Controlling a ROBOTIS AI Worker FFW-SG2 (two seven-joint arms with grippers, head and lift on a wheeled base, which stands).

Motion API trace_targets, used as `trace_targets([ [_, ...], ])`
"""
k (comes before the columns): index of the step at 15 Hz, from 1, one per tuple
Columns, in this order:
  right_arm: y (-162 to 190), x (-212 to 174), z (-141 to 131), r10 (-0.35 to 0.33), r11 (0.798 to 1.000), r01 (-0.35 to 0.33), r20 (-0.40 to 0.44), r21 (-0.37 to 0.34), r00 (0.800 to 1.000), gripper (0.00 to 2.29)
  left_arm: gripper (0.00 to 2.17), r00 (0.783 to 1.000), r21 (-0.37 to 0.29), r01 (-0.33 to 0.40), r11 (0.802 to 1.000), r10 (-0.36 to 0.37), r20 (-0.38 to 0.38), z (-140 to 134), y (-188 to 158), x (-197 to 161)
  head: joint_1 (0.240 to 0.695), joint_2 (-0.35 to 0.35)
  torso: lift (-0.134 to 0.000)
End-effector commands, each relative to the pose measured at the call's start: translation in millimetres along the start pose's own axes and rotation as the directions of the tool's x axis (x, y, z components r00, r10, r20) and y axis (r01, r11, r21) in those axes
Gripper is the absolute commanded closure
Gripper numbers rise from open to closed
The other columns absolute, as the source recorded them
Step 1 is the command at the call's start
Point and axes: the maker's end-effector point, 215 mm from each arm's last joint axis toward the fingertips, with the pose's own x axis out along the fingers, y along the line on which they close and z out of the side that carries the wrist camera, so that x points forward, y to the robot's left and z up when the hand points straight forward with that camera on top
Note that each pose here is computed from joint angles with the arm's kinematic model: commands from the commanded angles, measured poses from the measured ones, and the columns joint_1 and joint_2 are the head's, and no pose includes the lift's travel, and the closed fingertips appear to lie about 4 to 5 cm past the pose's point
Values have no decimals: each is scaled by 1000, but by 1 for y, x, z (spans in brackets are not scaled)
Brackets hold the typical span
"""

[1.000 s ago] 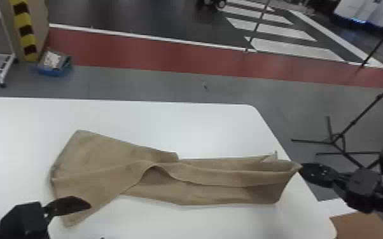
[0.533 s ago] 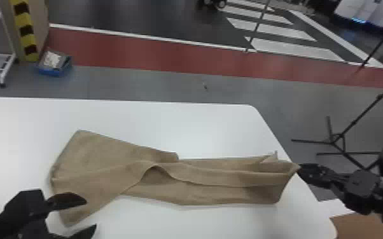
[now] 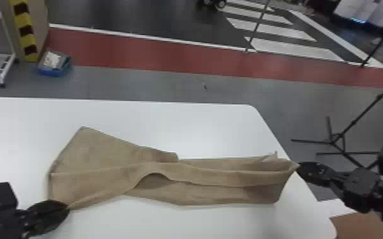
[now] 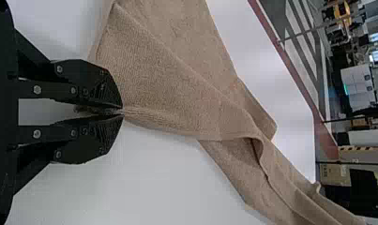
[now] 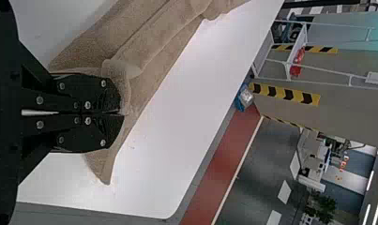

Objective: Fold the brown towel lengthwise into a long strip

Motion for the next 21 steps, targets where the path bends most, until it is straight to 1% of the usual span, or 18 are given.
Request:
trace_targets([
  [1, 0, -1, 2, 1, 1000, -1, 4, -1, 1000, 2044, 1463, 1000, -4, -24, 1000, 24, 6, 1, 8, -11, 695, -350, -115],
  [2, -1, -2, 5, -2, 1000, 2, 6, -8, 1000, 2044, 1774, 999, -3, -38, 999, 38, 16, 6, 12, -16, 695, -350, -115],
  [3, 0, -2, 7, -2, 1000, 2, 12, -8, 1000, 2044, 1781, 998, -1, -58, 998, 58, 25, 13, 15, -23, 695, -350, -115],
  [4, -1, -4, 18, -6, 1000, 6, 33, -6, 999, 2044, 1781, 996, 11, -76, 997, 76, 43, 26, 20, -32, 695, -350, -115],
  [6, -8, -8, 43, -23, 1000, 22, 81, 9, 996, 2044, 1781, 990, 21, -114, 993, 111, 88, 54, 35, -51, 695, -350, -115],
  [7, -17, -6, 59, -42, 999, 39, 104, 25, 994, 2044, 1781, 983, 31, -148, 988, 144, 113, 71, 52, -59, 695, -350, -115],
  [8, -26, -2, 71, -51, 998, 46, 112, 51, 992, 2044, 1781, 978, 13, -174, 985, 172, 119, 83, 69, -64, 695, -350, -115],
  [10, -37, 20, 101, -56, 997, 51, 104, 53, 993, 2044, 1781, 962, -33, -223, 974, 225, 152, 120, 114, -68, 695, -350, -115],
  [12, -56, 50, 131, -90, 995, 85, 84, 59, 992, 2044, 1784, 948, -109, -225, 968, 243, 203, 157, 156, -54, 695, -350, -115],
  [13, -65, 64, 143, -95, 993, 89, 77, 83, 992, 2044, 1784, 946, -138, -223, 965, 248, 208, 172, 174, -43, 695, -339, -115],
  [14, -79, 80, 158, -112, 991, 106, 70, 87, 991, 2044, 1784, 942, -154, -233, 960, 262, 210, 188, 199, -28, 671, -327, -115],
  [15, -96, 93, 170, -136, 985, 129, 57, 114, 989, 2047, 1953, 938, -169, -245, 955, 277, 207, 206, 224, -14, 640, -314, -115],
  [16, -111, 105, 182, -152, 978, 142, 55, 150, 987, 2047, 2135, 923, -210, -282, 936, 324, 205, 222, 255, -4, 609, -304, -115],
  [17, -121, 113, 193, -166, 970, 152, 58, 188, 984, 2047, 2135, 913, -229, -313, 922, 359, 196, 234, 278, -1, 585, -297, -115],
  [18, -136, 116, 206, -199, 963, 183, 62, 197, 978, 2047, 2135, 900, -244, -339, 909, 389, 197, 251, 301, -3, 555, -287, -115],
  [19, -153, 113, 223, -244, 953, 225, 76, 200, 967, 2047, 2135, 884, -254, -361, 897, 416, 212, 269, 319, -12, 501, -272, -115],
  [20, -170, 104, 244, -275, 943, 246, 109, 224, 955, 2047, 2135, 862, -263, -389, 883, 449, 234, 285, 336, -28, 479, -267, -115],
  [21, -181, 93, 256, -291, 933, 251, 132, 257, 948, 2047, 2135, 845, -275, -400, 874, 468, 258, 297, 345, -44, 449, -264, -115],
])
